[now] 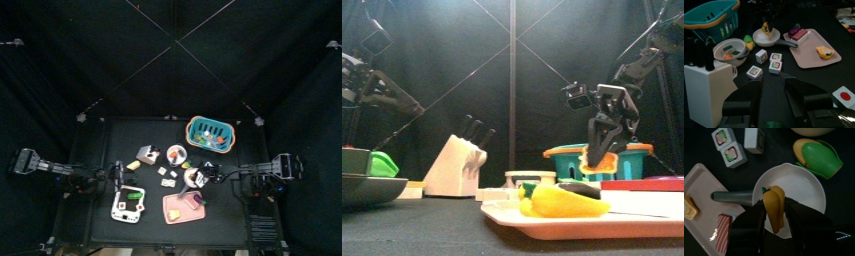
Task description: Place squash half in pan
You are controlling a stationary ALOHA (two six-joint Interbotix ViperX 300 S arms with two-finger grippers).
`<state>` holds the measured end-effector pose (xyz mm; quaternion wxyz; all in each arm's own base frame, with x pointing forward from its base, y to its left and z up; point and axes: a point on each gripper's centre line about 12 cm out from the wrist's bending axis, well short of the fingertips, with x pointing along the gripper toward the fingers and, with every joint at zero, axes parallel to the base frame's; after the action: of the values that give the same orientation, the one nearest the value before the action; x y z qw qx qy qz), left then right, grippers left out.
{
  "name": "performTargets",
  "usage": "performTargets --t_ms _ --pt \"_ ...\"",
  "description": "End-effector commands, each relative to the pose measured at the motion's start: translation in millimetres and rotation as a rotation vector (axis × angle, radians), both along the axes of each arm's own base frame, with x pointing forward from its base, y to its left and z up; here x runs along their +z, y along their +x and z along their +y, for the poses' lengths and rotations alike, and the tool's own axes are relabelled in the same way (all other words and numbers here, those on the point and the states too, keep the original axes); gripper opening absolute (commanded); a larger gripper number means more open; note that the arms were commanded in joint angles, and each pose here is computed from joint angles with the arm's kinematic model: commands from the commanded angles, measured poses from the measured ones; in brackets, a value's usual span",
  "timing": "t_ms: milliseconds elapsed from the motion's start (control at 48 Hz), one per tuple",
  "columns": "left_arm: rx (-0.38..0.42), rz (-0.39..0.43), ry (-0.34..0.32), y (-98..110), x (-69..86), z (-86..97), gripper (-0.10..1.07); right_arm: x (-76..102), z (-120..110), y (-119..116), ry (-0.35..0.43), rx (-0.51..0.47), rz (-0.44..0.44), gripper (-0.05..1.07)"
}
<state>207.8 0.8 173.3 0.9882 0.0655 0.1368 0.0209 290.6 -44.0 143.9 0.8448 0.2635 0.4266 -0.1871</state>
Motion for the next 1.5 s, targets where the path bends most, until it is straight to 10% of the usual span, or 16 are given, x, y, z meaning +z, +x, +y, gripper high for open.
performTargets --t_ms 0,771,1479 --pt "-0.001 -0.015 0.000 2.6 4.2 -0.4 0.74 1.1 -6.1 -1.2 -0.001 -0.021 -0.006 0.63" --pt "-0.001 -0.008 -0.001 1.6 2.1 -0.3 0.74 -19.3 -14.0 0.6 -0.002 -0.032 0.069 0.84" --pt "-0.001 -0.008 0.000 1.6 2.1 -0.3 0.74 11.8 -16.5 8.2 -0.062 0.011 0.080 0.85"
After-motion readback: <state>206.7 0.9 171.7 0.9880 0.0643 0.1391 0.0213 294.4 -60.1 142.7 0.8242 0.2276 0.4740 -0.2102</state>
